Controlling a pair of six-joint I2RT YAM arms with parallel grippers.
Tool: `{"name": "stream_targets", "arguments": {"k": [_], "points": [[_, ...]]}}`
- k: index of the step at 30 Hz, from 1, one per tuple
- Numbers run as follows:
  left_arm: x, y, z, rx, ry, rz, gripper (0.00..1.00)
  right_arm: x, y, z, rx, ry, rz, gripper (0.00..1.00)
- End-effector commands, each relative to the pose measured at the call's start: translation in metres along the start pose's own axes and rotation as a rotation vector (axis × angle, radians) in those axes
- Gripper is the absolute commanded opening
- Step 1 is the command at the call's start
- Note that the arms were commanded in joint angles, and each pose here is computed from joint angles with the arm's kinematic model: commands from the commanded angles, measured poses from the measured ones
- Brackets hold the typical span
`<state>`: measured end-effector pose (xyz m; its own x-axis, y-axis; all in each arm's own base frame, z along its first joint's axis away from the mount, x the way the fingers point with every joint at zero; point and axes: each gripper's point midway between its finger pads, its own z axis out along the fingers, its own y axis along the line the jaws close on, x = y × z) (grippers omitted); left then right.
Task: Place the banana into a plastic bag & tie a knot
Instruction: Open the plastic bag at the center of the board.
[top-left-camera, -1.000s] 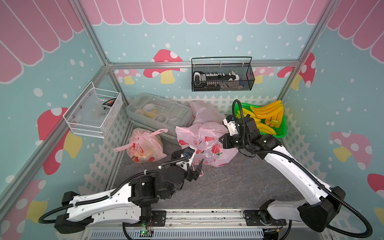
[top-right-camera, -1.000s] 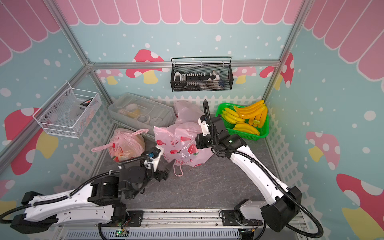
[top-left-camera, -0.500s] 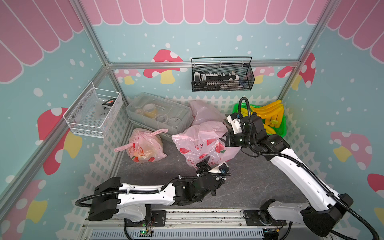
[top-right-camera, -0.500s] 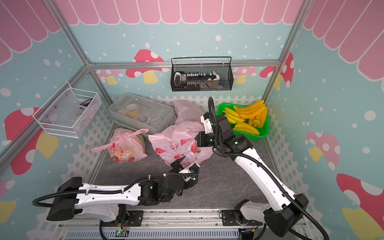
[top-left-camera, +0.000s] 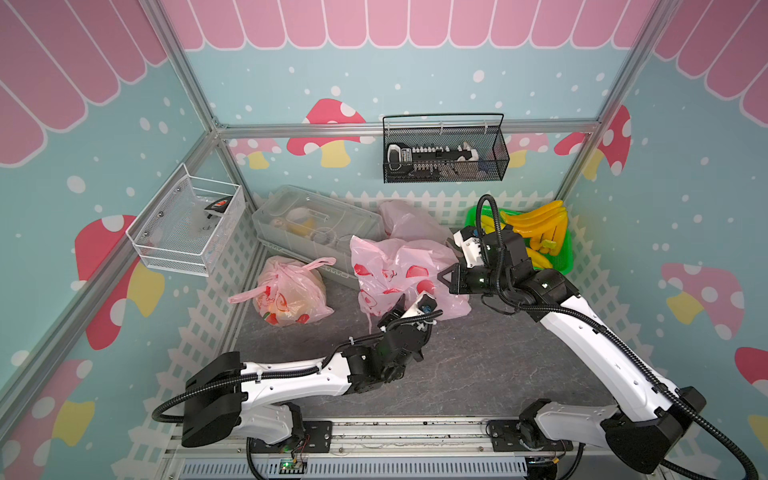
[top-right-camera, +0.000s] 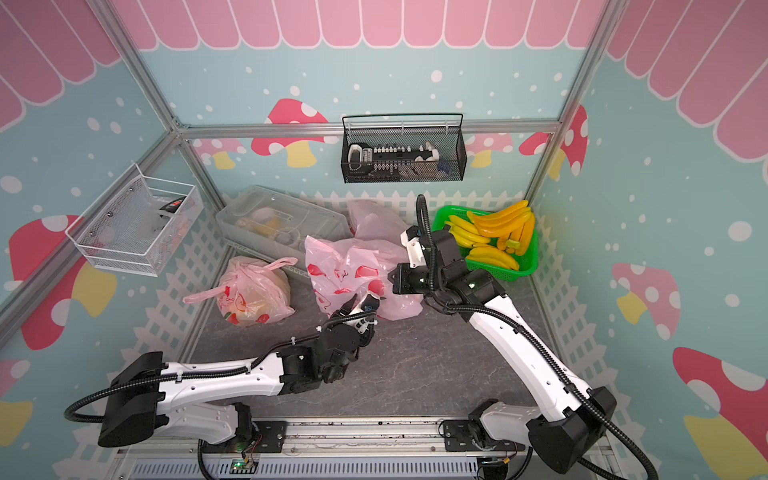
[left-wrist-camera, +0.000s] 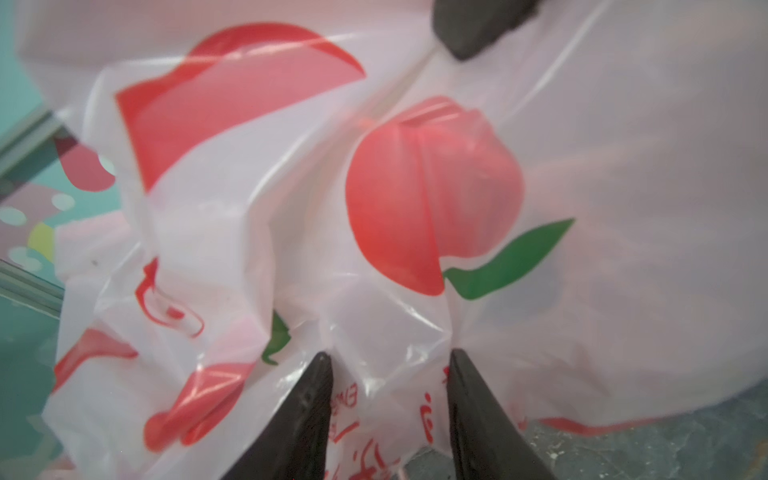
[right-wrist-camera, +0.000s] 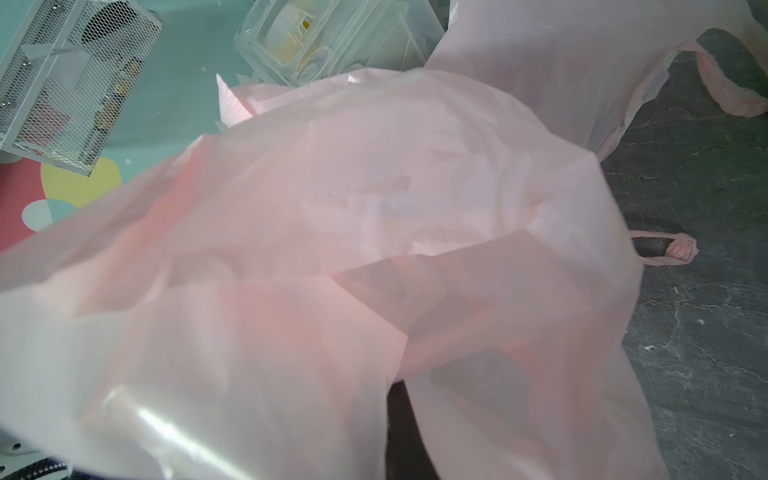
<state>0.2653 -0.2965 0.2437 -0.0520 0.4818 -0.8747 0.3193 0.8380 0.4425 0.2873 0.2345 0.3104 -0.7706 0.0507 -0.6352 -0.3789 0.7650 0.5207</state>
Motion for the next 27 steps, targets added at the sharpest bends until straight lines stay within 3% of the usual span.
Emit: {"name": "stream_targets", "arguments": {"k": [1,6,9,13,17,21,27], "points": [[0.009,-0.007,0.001,0.087,0.006,-0.044,0.2,0.001,-0.002,0.005,0.009,0.013,0.012,0.0],[0.005,-0.001,-0.002,0.132,-0.016,-0.122,0.0,-0.001,-0.004,0.008,0.023,0.011,-0.002,0.02],[-0.004,0.004,-0.009,0.157,-0.018,-0.18,0.0,-0.007,-0.006,0.003,0.046,-0.004,-0.073,0.2],[-0.025,0.023,-0.026,0.21,-0.013,-0.333,0.0,-0.018,-0.001,-0.024,0.069,-0.086,-0.269,0.57],[-0.035,0.049,-0.041,0.227,-0.001,-0.495,0.0,-0.018,0.017,-0.059,-0.007,-0.229,-0.439,0.76],[-0.037,0.073,-0.053,0.214,0.043,-0.624,0.0,-0.009,0.027,-0.083,-0.056,-0.326,-0.56,0.83],[-0.048,0.091,-0.064,0.205,0.054,-0.77,0.0,0.028,0.026,-0.082,-0.158,-0.403,-0.703,0.85]]}}
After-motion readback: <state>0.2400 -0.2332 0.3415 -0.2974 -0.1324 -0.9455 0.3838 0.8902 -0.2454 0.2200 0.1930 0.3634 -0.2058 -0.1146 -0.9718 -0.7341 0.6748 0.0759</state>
